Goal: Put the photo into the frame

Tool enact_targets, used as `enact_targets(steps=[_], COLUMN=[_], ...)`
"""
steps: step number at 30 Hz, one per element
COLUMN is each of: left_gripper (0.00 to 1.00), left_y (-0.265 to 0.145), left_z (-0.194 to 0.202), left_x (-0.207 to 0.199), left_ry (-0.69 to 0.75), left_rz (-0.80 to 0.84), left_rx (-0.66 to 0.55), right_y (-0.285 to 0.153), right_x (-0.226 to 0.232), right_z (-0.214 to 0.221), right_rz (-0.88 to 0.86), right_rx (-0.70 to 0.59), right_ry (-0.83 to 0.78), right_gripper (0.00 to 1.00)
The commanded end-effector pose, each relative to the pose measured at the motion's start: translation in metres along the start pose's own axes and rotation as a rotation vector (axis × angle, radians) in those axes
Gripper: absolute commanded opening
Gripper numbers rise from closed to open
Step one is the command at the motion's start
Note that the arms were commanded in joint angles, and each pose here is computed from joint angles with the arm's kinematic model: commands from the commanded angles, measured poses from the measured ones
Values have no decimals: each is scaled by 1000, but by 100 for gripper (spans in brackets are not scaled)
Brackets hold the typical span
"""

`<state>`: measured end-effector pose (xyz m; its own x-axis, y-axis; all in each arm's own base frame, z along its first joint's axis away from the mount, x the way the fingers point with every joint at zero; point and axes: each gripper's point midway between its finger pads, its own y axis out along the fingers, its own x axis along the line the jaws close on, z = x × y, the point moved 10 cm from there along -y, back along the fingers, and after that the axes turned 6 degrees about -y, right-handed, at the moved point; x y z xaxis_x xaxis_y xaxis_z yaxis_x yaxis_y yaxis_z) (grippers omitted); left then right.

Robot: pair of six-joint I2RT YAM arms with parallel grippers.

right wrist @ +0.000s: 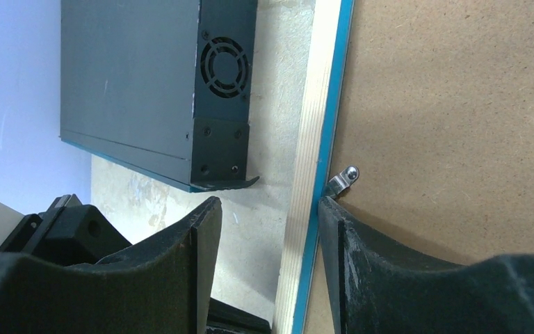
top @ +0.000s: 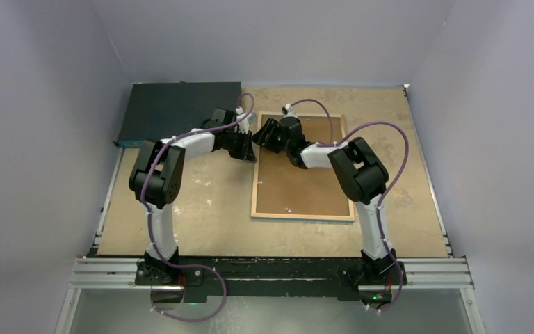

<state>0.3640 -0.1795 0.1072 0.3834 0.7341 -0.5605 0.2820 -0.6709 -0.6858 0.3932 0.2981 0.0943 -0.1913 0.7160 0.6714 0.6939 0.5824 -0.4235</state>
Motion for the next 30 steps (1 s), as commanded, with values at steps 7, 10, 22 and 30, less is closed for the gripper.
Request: enact_targets(steps=[7,10,22,30], left_gripper=[4,4,4,4], left_y=[-9,-13,-14,-14], left_z=[2,0,1,1], left_x=[-6,-8,-8,-8], left_ry=[27,40,45,47], left_rz=[11,8,-2,-3], left_rx=[-2,-3,-2,-3], right_y=[-4,-38,-172,-194], right_x=[17,24,-5,-21], right_z=[-7,-12,39,61], right_rz=[-110,-163,-223,-225], right_rx=[-7,12,371,504], right_ry=[-45,-107,-333,-349], right_gripper=[61,67,65,63])
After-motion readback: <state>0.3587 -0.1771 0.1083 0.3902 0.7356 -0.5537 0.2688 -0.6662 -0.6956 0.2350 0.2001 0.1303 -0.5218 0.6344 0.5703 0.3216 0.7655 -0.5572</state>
